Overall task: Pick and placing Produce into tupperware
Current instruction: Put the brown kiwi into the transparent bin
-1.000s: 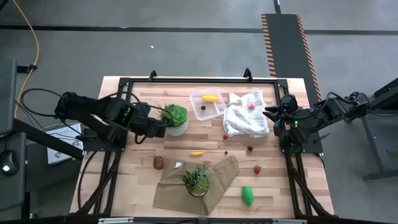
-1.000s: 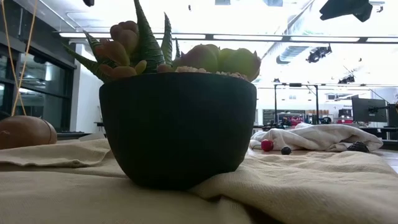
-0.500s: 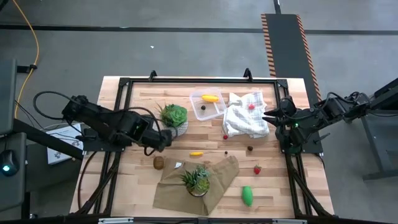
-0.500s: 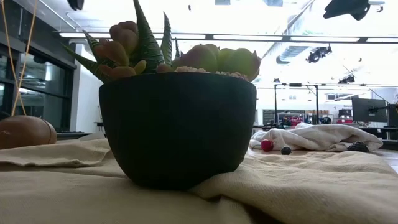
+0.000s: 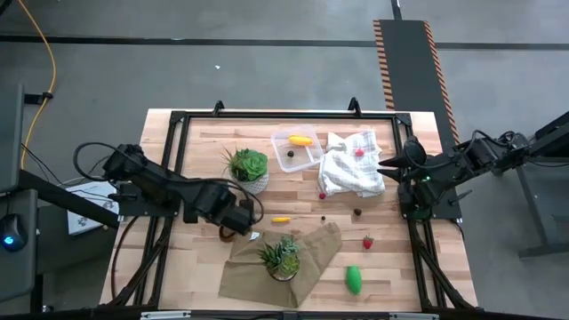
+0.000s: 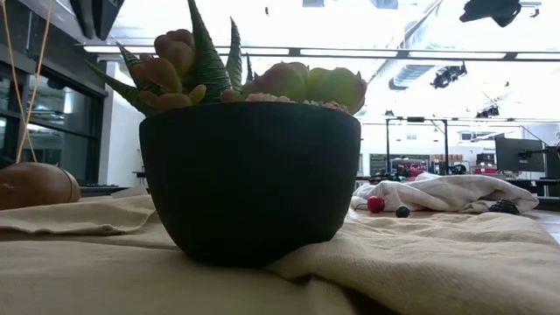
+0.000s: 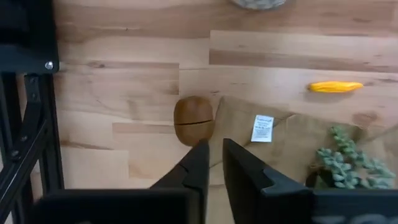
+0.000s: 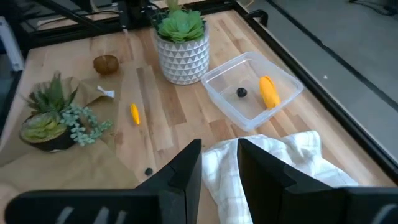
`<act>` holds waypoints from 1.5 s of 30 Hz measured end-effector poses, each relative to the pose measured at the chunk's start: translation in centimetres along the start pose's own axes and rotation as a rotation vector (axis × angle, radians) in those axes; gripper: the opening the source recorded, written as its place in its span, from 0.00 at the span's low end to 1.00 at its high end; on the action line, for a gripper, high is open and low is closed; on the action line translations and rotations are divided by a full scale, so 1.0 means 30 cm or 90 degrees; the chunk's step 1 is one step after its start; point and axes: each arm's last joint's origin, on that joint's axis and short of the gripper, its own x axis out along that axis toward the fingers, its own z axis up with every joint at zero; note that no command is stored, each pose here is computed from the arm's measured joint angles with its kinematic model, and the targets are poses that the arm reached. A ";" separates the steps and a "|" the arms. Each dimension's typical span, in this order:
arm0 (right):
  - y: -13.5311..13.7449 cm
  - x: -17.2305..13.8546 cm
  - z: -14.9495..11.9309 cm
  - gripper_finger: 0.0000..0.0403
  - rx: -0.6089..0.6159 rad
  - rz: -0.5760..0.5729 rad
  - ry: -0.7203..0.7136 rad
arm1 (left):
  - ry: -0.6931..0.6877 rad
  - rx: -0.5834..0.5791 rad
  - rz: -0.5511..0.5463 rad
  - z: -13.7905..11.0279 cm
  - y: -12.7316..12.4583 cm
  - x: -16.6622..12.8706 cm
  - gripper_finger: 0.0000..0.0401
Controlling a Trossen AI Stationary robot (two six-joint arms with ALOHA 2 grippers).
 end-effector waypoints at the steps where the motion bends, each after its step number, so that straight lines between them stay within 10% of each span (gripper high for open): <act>1: 0.000 -0.002 -0.001 0.23 -0.001 0.006 0.001 | 0.008 -0.002 0.010 -0.010 -0.002 0.006 0.14; 16: -0.022 -0.030 -0.008 0.23 -0.018 0.021 -0.016 | -0.003 -0.093 0.052 -0.077 -0.019 0.061 0.67; 45: -0.019 -0.030 -0.008 0.23 -0.032 0.035 -0.013 | 0.069 -0.103 0.100 -0.094 0.005 0.297 0.70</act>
